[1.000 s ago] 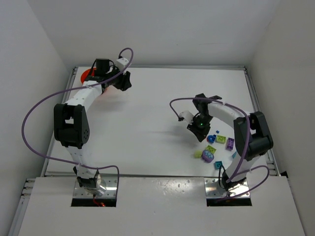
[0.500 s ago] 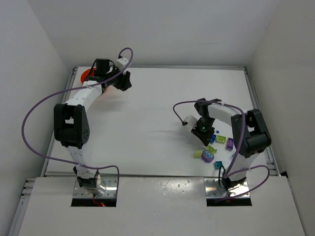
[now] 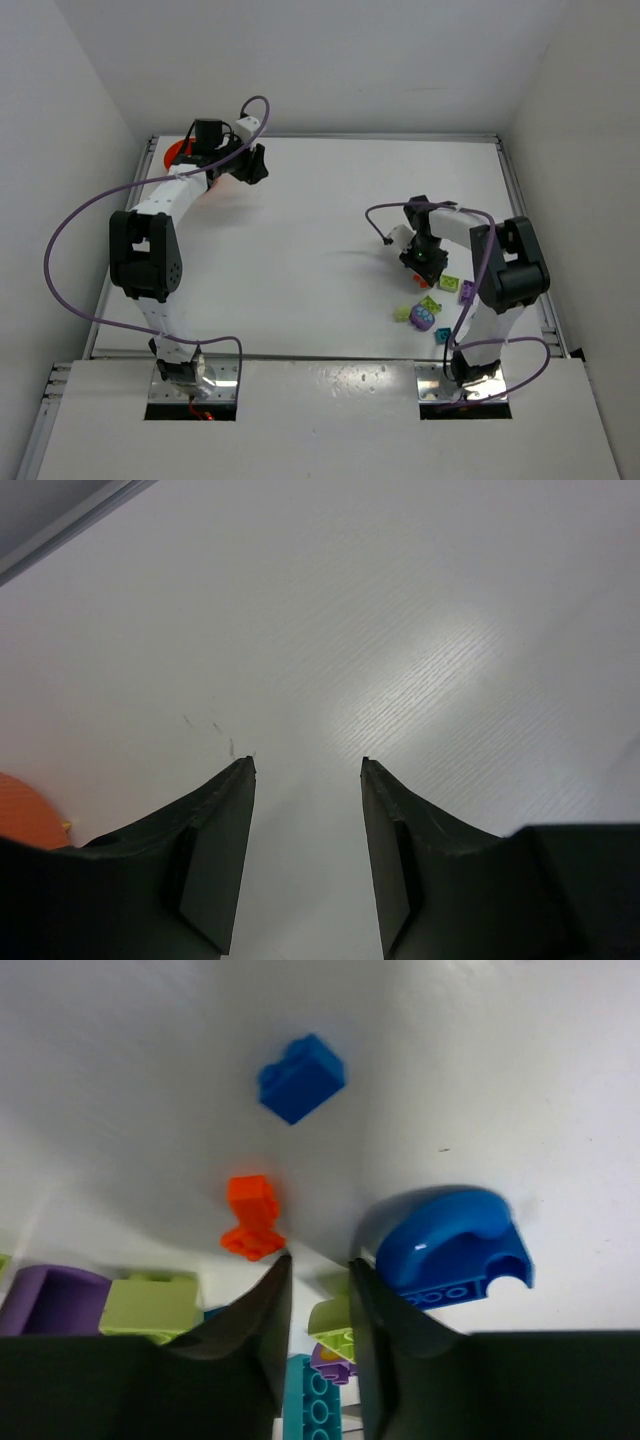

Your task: Sort the legos into containers by color

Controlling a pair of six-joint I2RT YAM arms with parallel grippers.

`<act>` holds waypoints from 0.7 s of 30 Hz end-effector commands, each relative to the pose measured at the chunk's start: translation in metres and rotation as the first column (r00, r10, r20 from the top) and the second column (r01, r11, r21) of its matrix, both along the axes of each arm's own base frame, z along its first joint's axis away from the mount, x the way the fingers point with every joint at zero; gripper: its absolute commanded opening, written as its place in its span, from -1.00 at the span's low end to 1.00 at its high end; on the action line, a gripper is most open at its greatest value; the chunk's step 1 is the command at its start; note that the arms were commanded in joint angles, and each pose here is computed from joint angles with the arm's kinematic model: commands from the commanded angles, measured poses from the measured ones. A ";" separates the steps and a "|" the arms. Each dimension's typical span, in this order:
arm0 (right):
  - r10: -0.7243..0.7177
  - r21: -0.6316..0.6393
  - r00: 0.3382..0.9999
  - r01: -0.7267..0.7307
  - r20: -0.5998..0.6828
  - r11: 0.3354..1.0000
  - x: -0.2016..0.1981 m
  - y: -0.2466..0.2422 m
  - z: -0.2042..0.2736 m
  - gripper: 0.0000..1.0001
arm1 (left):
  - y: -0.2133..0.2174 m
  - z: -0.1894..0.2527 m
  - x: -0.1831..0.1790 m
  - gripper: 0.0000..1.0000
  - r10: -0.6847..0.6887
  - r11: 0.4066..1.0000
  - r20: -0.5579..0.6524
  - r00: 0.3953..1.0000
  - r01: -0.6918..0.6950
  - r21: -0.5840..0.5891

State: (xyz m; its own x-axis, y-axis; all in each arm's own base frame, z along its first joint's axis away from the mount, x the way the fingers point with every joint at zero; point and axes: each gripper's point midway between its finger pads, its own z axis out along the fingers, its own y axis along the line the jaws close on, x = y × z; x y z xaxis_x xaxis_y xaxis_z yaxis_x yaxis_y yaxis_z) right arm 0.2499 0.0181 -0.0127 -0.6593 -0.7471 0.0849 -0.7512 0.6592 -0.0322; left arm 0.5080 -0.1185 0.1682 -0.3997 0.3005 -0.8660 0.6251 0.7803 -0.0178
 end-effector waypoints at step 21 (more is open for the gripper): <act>0.008 0.192 0.998 -0.020 0.065 0.981 0.031 0.037 0.021 -0.06 | -0.003 0.010 0.008 0.05 -0.003 0.999 0.033 0.999 0.004 -0.035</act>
State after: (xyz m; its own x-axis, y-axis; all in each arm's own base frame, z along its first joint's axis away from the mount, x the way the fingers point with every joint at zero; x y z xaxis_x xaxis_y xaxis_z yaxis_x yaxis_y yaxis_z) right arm 0.2542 0.0533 0.0057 -0.6598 -0.7484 -0.0675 -0.7497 0.6496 0.1267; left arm 0.5088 -0.1188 0.1635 -0.4096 0.2968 -0.8626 0.6234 0.7815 -0.0270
